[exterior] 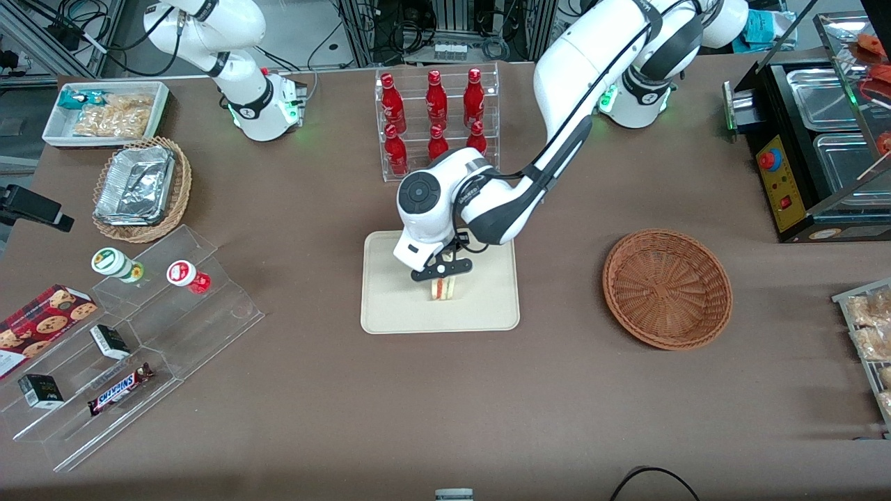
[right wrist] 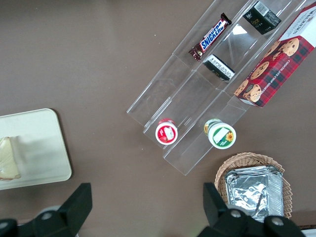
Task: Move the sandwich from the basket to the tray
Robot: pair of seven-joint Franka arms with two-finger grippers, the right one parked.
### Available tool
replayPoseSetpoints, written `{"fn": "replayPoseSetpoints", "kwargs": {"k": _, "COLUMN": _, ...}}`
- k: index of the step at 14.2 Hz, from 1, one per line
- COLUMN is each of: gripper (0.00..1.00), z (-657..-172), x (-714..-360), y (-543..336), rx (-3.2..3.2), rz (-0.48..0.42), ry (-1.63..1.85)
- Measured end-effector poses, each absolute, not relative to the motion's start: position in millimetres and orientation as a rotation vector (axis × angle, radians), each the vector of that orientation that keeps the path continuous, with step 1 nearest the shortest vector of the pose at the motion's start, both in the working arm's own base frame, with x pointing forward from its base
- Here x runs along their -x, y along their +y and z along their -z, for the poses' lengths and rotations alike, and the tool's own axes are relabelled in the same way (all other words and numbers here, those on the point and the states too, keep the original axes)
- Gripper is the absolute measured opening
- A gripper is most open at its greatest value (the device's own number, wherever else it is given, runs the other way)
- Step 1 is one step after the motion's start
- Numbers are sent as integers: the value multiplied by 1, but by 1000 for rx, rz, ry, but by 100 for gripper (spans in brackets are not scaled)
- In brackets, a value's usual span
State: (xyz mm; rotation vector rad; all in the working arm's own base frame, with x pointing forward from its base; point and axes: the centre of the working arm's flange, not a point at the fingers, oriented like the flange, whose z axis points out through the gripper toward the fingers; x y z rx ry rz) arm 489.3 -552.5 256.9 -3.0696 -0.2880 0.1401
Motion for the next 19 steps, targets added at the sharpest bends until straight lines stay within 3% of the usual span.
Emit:
{"fn": "replayPoseSetpoints", "kwargs": {"k": 6, "gripper": 15, "z": -236, "x": -490, "y": -558, "rx": 3034, "rz": -78, "ry": -327}}
{"fn": "replayPoseSetpoints", "kwargs": {"k": 11, "gripper": 59, "z": -244, "x": -495, "y": -559, "rx": 3047, "rz": -57, "ry": -356}}
{"fn": "replayPoseSetpoints", "kwargs": {"k": 15, "gripper": 99, "z": -298, "x": -504, "y": -560, "rx": 3086, "rz": 15, "ry": -378}}
{"fn": "replayPoseSetpoints", "kwargs": {"k": 19, "gripper": 100, "z": -361, "x": -517, "y": -516, "rx": 2998, "rz": 22, "ry": -580}}
